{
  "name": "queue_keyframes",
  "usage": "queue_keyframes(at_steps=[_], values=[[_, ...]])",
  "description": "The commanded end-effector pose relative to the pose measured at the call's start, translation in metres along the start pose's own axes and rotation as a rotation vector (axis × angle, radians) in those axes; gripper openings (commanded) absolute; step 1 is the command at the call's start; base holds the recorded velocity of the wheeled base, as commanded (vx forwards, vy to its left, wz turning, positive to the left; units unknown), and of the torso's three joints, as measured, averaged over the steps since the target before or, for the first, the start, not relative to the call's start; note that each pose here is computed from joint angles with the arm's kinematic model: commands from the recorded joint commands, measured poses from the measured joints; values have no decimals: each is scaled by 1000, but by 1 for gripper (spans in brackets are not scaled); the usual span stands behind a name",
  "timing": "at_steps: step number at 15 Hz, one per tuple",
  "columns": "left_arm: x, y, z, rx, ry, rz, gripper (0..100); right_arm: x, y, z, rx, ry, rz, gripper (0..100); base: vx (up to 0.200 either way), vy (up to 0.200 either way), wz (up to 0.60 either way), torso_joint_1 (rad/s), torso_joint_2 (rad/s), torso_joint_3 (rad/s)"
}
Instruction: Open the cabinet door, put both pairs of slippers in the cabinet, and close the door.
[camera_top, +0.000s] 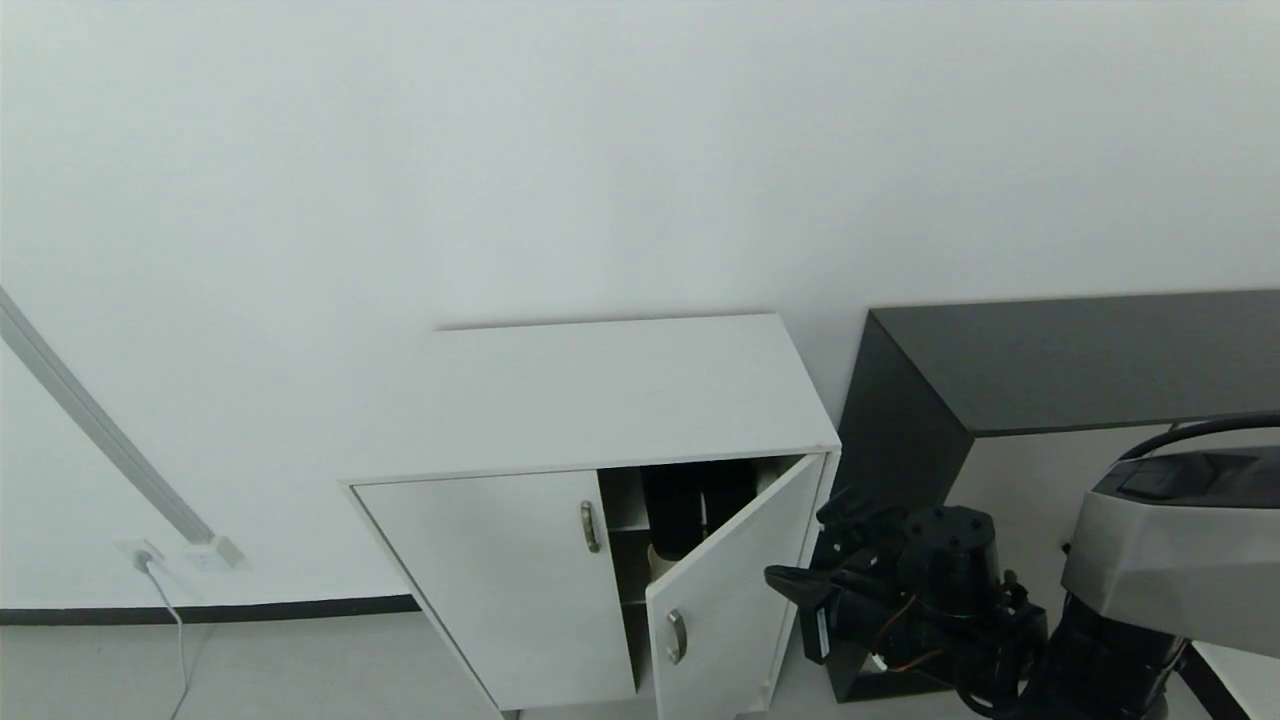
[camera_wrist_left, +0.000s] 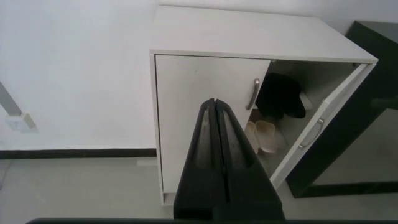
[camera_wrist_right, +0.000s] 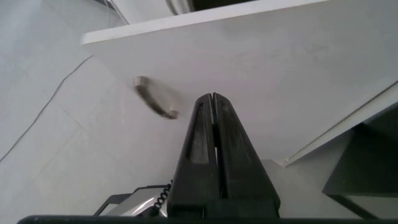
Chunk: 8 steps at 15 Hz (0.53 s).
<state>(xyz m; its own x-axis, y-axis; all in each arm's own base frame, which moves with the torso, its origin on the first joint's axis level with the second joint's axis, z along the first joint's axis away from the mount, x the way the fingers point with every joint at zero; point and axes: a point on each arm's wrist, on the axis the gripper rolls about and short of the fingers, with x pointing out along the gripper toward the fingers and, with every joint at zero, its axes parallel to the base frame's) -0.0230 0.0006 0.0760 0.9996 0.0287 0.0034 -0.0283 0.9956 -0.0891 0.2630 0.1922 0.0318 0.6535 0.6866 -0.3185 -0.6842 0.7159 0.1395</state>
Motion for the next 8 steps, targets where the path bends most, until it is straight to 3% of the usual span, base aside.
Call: queue_keyframes(at_steps=[1, 5, 8], values=[[0, 0, 0, -1, 0, 0, 0, 4, -1, -3, 1, 4, -1, 0, 0, 0, 0, 0, 0, 0], [0, 0, 0, 0, 0, 0, 0, 17, -5, 1, 0, -9, -17, 0, 0, 0, 0, 0, 0, 0], [0, 0, 0, -1, 0, 0, 0, 34, -9, 8, 2, -1, -115, 0, 0, 0, 0, 0, 0, 0]])
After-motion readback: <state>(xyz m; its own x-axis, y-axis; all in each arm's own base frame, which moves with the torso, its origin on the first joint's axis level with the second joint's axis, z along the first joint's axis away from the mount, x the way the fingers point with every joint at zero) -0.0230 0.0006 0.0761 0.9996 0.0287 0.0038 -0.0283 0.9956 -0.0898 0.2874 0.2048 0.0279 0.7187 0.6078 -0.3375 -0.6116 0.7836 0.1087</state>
